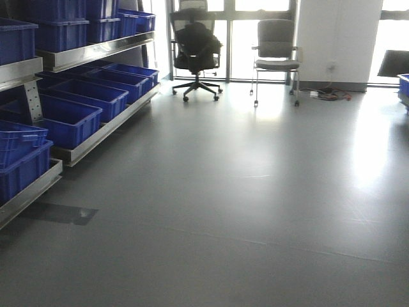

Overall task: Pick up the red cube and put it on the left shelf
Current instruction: 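Drive the base to the shelf rack of blue bins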

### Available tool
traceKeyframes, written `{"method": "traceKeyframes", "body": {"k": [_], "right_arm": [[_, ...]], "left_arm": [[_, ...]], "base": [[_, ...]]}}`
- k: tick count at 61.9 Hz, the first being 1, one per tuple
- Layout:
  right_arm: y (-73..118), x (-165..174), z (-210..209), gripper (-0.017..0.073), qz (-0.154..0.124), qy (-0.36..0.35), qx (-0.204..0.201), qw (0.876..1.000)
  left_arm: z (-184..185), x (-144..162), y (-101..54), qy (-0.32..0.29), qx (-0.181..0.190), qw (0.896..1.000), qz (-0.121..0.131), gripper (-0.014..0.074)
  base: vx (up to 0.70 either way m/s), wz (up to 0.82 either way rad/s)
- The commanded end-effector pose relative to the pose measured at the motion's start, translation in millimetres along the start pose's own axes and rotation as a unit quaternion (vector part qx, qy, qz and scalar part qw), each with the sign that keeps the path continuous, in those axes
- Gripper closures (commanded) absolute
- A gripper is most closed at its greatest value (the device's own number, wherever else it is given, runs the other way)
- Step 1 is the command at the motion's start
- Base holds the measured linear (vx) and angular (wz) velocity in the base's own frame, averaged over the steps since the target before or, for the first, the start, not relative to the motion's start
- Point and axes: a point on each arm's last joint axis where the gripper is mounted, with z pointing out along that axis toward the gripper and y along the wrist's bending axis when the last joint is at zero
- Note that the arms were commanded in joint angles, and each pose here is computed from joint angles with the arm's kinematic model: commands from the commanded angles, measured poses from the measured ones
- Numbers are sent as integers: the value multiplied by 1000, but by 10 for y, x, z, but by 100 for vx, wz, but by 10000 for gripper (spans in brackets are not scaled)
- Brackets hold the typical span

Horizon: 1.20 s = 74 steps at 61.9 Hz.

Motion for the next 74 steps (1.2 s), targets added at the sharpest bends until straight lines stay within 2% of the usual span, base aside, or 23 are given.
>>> {"method": "traceKeyframes", "body": {"k": [1,31,74], "right_arm": [[-26,-165,-20,494,-8,-54,9,998],[-26,-165,-20,494,-8,-54,9,998],[-26,-165,-20,494,-8,-54,9,998]], "left_arm": [[3,-8,-1,-34,-2,999,-2,488],[3,-8,-1,-34,-2,999,-2,488],[3,-8,-1,-34,-2,999,-2,488]], "base": [[61,31],[60,38],[55,56]]}}
